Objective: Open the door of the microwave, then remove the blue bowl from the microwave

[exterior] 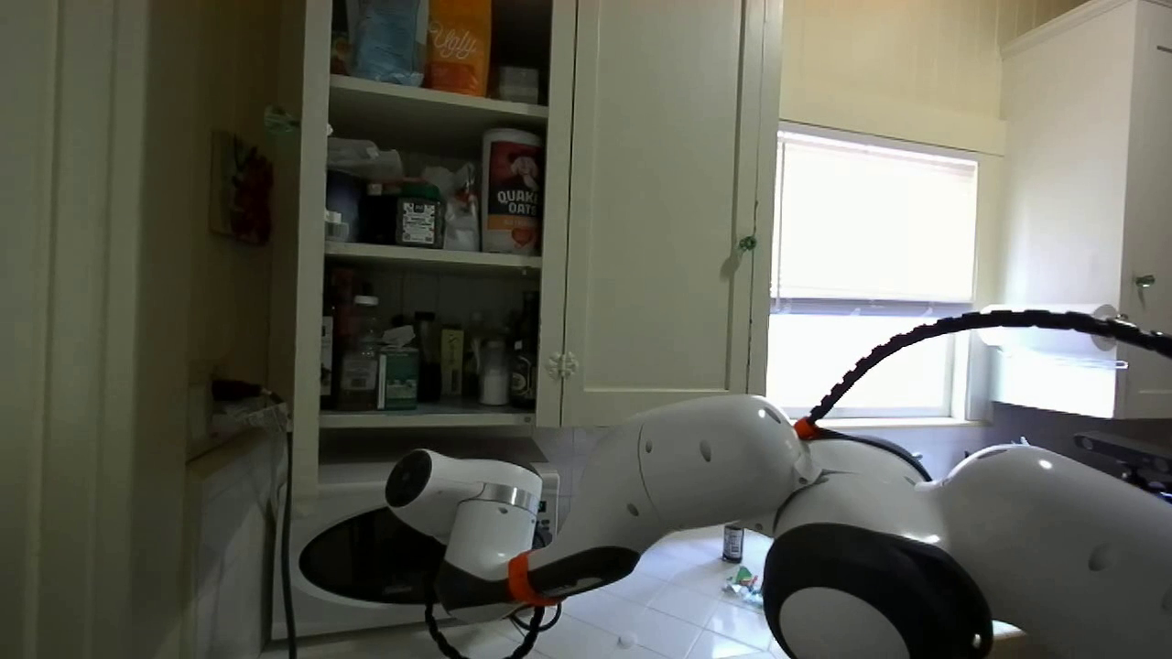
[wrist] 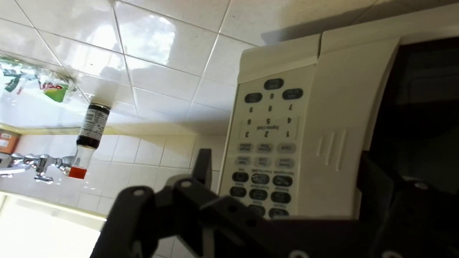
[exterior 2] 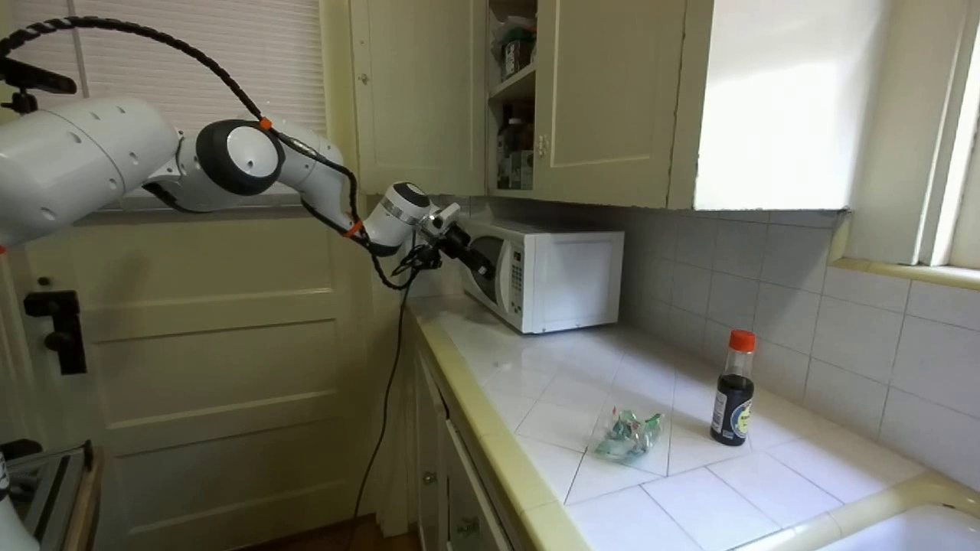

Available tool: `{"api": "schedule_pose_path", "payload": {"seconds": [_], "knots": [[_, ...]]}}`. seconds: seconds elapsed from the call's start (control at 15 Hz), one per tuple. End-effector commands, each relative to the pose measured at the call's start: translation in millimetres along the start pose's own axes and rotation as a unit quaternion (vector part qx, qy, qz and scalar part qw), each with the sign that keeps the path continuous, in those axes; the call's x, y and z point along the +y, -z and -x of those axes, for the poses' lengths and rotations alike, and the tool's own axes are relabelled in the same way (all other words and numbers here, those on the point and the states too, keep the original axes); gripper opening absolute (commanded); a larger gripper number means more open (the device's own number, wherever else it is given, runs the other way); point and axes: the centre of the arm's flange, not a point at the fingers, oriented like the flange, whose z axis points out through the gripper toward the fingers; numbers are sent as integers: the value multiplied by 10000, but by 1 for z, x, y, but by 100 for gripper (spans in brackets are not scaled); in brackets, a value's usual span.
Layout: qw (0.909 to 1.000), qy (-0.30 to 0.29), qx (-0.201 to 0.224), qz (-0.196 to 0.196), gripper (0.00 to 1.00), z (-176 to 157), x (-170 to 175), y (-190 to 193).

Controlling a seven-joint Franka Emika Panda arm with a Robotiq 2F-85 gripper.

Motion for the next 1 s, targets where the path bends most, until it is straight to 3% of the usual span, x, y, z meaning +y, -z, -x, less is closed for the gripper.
{"api": "schedule_pose_path", "payload": {"seconds": [0.0, 0.47, 0.73, 0.8, 0.93], "knots": [[9970, -88, -439, 626, 100, 15, 61, 1], [9968, 111, -473, 628, 100, 41, 69, -10], [9975, 49, -112, 695, 100, 58, 72, -8], [9977, 40, -153, 664, 75, 59, 74, -6], [9980, 23, -172, 611, 70, 62, 71, -3]]}}
